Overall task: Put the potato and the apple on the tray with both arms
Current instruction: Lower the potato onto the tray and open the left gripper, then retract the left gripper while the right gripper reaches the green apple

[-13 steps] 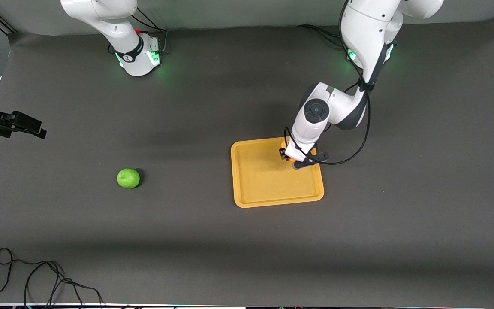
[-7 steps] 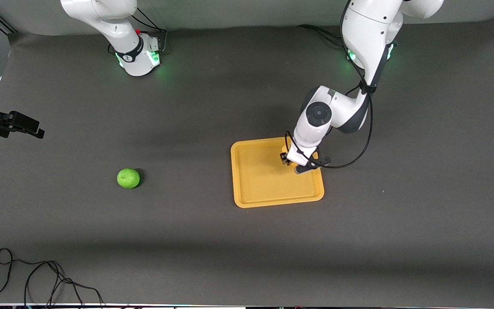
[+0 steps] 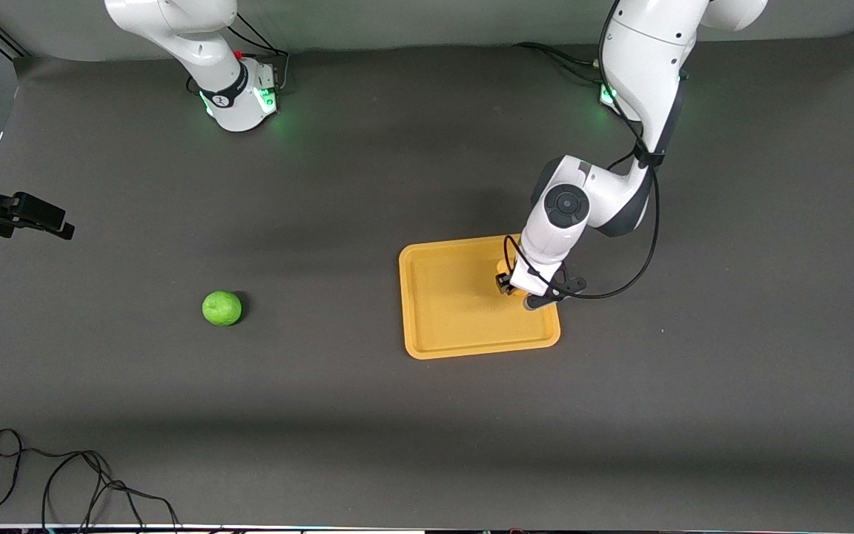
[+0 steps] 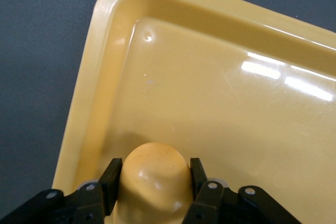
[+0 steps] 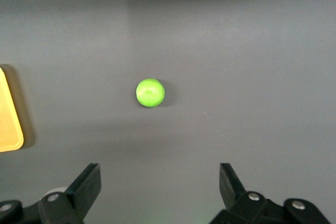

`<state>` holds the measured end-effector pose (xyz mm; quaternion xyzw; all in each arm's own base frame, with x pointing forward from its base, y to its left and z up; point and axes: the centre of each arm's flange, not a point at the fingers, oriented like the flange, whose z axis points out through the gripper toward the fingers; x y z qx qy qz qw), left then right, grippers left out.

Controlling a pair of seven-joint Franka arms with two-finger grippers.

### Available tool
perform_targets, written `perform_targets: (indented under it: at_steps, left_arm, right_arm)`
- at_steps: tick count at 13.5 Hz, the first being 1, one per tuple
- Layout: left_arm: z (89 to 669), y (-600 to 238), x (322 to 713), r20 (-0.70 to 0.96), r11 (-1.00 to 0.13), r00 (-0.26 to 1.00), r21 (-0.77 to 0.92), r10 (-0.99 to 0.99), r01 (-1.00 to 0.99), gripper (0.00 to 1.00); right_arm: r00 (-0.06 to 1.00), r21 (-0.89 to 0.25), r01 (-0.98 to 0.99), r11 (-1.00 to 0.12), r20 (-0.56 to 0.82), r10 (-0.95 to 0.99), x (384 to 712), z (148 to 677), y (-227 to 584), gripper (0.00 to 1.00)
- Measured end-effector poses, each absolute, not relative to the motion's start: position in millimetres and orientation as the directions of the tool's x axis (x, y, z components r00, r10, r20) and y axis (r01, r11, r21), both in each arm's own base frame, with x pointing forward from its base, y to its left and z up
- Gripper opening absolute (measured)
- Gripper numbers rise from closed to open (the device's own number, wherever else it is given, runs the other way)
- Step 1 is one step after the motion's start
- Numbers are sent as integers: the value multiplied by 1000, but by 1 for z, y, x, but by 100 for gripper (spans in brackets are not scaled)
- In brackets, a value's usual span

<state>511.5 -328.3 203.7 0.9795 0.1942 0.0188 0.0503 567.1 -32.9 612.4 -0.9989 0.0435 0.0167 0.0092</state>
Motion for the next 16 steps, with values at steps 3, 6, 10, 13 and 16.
perform_targets:
  at_steps: [3, 6, 10, 13, 16]
  left_arm:
    - [202, -329, 511, 16, -920, 924, 104, 381, 378, 62]
    - [196, -329, 510, 11, -921, 925, 97, 381, 378, 96]
    - [249, -325, 539, -60, -932, 933, 50, 355, 358, 100]
    - [383, -286, 576, -175, -957, 943, 12, 284, 290, 100]
    - [487, -216, 578, -227, -990, 964, -43, 141, 135, 98]
  right_arm:
    - [996, -17, -87, -996, -34, -87, 567, 612, -33, 100]
    - [996, -17, -87, -996, -34, -87, 567, 612, -33, 100]
    - [996, -17, -87, -996, -34, -87, 567, 612, -33, 100]
    - [996, -17, -87, -996, -34, -87, 567, 613, -33, 100]
    - [996, -17, -83, -996, -34, -82, 567, 613, -31, 100]
